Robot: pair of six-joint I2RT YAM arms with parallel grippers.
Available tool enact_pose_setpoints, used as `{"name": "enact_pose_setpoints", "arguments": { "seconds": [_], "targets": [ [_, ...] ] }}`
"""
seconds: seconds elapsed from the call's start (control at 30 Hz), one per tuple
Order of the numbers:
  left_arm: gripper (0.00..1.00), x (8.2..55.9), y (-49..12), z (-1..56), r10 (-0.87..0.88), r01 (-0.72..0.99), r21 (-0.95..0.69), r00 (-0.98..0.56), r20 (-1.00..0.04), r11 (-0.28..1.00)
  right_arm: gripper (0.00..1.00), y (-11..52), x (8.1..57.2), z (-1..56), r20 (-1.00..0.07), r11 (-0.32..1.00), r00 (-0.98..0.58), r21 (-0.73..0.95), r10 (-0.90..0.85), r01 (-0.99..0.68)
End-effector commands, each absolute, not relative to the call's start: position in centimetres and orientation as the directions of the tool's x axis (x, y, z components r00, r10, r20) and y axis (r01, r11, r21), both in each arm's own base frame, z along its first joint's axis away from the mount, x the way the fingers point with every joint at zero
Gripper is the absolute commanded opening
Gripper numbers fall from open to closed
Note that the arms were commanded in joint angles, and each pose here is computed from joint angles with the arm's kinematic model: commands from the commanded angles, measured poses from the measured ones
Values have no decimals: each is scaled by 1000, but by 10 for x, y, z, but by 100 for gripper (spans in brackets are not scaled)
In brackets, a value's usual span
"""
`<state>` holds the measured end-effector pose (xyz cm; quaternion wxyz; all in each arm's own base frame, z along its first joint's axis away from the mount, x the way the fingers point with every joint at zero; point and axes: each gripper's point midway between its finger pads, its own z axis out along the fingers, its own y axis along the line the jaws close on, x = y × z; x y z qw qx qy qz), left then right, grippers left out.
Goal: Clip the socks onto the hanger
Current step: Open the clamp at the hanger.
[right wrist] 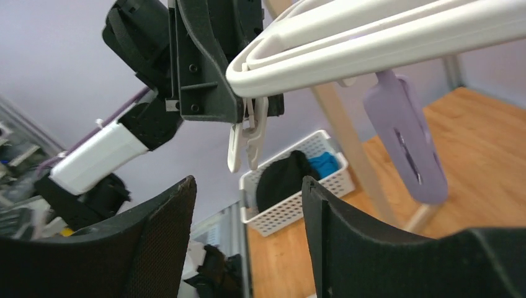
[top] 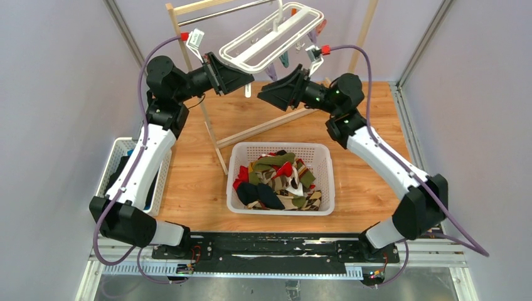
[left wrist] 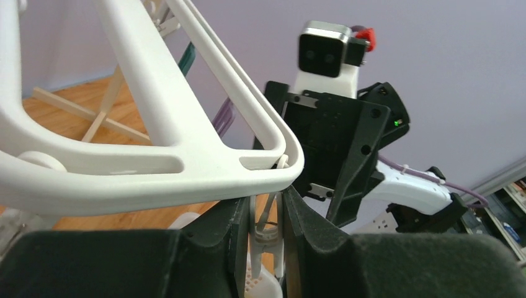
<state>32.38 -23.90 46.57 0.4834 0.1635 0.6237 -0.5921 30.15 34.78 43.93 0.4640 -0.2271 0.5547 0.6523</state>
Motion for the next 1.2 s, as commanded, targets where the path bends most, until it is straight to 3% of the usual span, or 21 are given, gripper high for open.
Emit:
{"name": "enact_pose_setpoints", "arguments": {
  "seconds": [0.0,0.13,0.33,0.6,0.8,0.93,1.17],
  "targets": [
    [0,323,-234,467,-389,738,-603,-481,-785,303,63,318,307,423,-890,278,-333,420,311,-864],
    [0,326,-231,464,-381,721,-603,-481,-790,342,70,304,298,384,-923,401,-328,383,201,-832],
    [0,325,-229,459,-366,707,-606,-490,-791,365,72,285,268,287,-929,597,-355,227,-105,-770],
    [0,327,-227,448,-333,689,-599,-498,-800,409,74,269,224,203,-851,655,-388,72,-353,-753],
    [0,325,-224,447,-318,692,-581,-486,-814,428,70,250,212,166,-763,736,-540,128,-354,-664],
    [0,325,-225,443,-312,687,-586,-496,-810,430,63,246,211,145,-738,769,-587,148,-334,-622],
    [0,323,-224,440,-301,690,-577,-493,-817,437,61,246,209,127,-683,786,-638,151,-355,-599]
  ]
}}
